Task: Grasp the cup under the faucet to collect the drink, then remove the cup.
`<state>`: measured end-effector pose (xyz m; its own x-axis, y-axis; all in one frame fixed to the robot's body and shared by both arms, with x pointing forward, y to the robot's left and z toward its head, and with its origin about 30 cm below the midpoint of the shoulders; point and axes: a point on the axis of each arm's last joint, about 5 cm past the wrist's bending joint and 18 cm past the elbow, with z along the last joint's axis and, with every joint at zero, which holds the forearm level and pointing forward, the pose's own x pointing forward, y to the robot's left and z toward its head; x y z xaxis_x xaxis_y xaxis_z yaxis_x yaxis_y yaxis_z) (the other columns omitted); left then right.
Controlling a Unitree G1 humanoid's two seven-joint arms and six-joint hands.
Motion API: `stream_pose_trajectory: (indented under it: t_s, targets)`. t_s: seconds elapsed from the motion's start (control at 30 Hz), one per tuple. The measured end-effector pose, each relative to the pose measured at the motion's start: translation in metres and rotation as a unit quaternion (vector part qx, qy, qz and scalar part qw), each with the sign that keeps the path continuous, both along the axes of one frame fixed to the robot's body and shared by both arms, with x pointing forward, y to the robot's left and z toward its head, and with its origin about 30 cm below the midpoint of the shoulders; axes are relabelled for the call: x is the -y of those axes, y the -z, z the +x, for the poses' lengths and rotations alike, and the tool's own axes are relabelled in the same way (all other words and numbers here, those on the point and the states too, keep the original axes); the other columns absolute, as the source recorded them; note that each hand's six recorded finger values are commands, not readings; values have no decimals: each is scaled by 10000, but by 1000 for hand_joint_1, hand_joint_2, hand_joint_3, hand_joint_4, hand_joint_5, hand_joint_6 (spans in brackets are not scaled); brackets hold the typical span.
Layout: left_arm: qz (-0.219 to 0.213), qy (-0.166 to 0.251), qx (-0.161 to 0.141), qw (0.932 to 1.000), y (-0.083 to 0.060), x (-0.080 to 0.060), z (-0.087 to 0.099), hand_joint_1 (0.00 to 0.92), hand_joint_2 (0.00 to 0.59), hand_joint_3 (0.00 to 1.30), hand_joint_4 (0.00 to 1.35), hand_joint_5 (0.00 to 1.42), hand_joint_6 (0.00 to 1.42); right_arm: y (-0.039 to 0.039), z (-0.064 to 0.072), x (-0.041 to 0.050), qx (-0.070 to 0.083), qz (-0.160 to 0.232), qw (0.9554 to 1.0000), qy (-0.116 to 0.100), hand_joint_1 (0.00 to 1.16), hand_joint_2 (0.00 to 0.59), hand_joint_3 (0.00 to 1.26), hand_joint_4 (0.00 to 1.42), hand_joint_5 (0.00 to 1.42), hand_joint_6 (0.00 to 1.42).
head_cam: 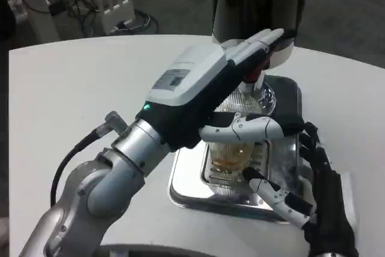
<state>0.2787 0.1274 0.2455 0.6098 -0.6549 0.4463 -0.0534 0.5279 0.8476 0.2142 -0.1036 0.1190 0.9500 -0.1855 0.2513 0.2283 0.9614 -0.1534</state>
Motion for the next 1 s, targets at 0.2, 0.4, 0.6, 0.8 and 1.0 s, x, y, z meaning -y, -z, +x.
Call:
stream_pose_trajectory:
  t_s: [0.2, 0.4, 0.6, 0.8, 1.0]
  targets:
    - [23, -15, -6, 10000, -14, 3, 25, 0, 103, 106, 87, 174, 105, -43, 109, -53, 86, -26, 9999, -59, 844, 156, 93, 116, 121, 195]
    - [134, -35, 53, 9999, -40, 0, 38, 0, 105, 109, 88, 179, 105, -55, 131, -71, 104, -38, 9999, -99, 844, 157, 98, 116, 128, 196]
    - [367, -90, 215, 9991, -50, -6, 33, 0, 105, 113, 95, 183, 105, -56, 130, -80, 107, -42, 9999, -121, 844, 157, 101, 116, 131, 196]
    - [522, -131, 361, 9979, -65, -9, 18, 0, 106, 120, 99, 185, 105, -57, 125, -102, 111, -51, 9998, -176, 843, 163, 102, 121, 133, 196]
    - [568, -134, 417, 9974, -81, -17, 7, 0, 106, 123, 101, 191, 105, -60, 122, -128, 123, -63, 9996, -238, 839, 170, 102, 125, 133, 196]
